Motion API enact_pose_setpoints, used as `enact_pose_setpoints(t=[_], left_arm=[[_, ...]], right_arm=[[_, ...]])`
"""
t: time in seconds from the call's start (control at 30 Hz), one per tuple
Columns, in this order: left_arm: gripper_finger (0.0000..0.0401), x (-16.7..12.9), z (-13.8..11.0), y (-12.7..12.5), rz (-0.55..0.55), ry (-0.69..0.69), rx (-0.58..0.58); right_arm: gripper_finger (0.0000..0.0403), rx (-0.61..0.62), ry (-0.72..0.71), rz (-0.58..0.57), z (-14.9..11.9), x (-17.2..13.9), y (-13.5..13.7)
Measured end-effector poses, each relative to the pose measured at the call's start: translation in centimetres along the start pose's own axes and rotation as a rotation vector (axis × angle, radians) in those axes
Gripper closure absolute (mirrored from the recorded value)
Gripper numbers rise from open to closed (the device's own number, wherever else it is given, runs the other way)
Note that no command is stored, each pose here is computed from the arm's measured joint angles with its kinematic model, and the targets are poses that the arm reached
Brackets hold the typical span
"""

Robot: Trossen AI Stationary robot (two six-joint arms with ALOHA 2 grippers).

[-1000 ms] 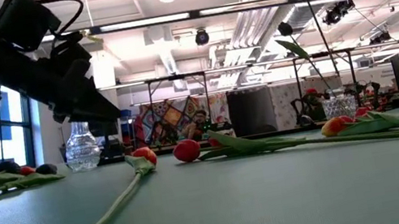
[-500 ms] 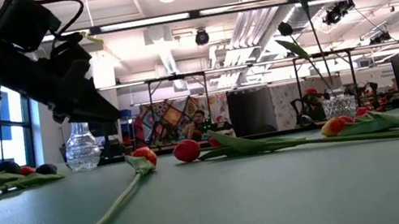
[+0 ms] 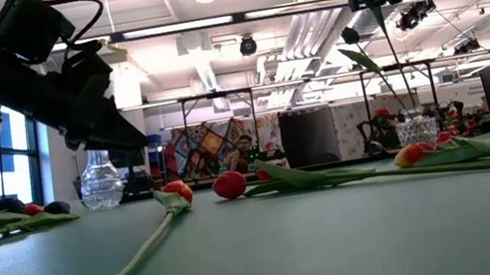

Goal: Sort flowers into vase by color
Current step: Put the black tulip into the right transparent vase

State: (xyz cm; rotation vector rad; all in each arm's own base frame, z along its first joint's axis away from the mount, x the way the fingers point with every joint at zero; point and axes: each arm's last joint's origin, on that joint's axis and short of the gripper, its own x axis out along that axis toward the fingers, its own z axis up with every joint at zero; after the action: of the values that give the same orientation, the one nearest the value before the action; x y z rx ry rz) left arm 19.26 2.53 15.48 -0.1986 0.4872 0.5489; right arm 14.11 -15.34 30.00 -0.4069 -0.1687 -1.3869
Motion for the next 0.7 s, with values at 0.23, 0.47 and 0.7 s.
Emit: enact_pose_setpoints(t=[0.23, 0.47, 0.7], left_arm=[[0.0238, 0.0, 0.0, 0.0, 0.000, 0.000, -0.001], [0.0238, 0.0, 0.0, 0.0, 0.000, 0.000, -0.001], [0.0238, 0.0, 0.0, 0.0, 0.000, -0.003, -0.004]], right_arm=[[0.0403, 0.025, 0.109, 0.038, -1.3, 0.1, 0.2], [0.0372, 0.113, 0.378, -0.073, -3.9, -0.5, 0.5], [0.0293, 0.101, 0.639, -0.101, -4.9, -1.2, 0.4]])
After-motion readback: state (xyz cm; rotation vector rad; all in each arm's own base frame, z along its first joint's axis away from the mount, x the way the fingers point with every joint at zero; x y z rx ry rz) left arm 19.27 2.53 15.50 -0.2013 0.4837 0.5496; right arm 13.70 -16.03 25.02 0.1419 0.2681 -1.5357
